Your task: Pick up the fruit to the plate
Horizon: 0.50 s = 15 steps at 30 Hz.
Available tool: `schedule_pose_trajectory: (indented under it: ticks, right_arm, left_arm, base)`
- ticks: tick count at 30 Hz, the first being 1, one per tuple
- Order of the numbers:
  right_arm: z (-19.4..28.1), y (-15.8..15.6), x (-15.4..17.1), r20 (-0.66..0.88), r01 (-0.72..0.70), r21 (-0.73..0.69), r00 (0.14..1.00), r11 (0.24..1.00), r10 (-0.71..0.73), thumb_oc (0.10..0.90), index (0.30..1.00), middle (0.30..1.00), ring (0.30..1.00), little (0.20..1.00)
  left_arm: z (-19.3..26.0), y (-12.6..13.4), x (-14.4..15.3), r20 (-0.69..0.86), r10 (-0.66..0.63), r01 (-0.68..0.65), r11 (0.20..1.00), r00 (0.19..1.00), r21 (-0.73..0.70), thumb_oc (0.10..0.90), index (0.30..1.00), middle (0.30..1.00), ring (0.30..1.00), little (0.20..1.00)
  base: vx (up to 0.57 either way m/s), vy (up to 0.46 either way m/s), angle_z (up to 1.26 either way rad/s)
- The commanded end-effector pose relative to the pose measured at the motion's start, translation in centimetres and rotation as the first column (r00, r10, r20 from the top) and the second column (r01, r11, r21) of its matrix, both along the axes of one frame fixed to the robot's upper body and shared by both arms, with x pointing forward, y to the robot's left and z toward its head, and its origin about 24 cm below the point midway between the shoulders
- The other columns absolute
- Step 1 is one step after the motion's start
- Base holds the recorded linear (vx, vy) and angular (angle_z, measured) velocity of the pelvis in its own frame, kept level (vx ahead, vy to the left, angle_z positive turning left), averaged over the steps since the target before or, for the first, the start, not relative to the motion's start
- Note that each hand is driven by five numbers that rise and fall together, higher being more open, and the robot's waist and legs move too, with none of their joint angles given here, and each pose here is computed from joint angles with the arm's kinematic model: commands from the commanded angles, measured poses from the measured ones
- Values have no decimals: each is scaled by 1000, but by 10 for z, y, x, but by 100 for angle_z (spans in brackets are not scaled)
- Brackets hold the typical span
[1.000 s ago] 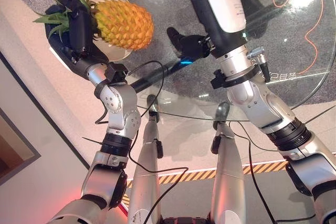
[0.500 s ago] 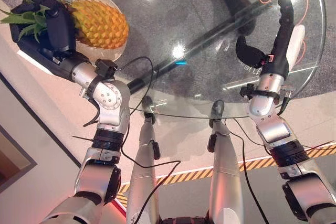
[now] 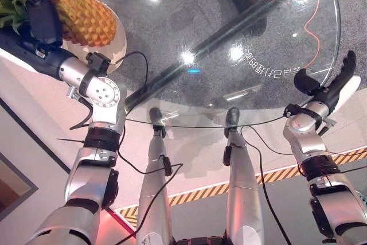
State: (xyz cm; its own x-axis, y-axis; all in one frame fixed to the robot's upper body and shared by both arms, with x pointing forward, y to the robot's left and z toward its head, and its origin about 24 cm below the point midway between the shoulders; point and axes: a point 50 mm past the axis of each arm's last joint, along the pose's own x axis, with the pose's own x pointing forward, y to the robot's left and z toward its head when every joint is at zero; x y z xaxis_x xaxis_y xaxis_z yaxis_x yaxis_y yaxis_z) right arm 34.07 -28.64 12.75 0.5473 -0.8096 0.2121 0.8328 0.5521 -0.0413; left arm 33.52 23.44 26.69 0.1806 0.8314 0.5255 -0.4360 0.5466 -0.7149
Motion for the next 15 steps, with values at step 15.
schedule_pose_trajectory:
  ticks: [15]
  right_arm:
    - [-48,-75,-35,-141,275,243,959,930,-247,800,900,900,900,900]
  left_arm:
    - [80,24,-17,229,149,-179,977,962,116,100,300,300,300,200]
  base:
    - [2,-9,0]
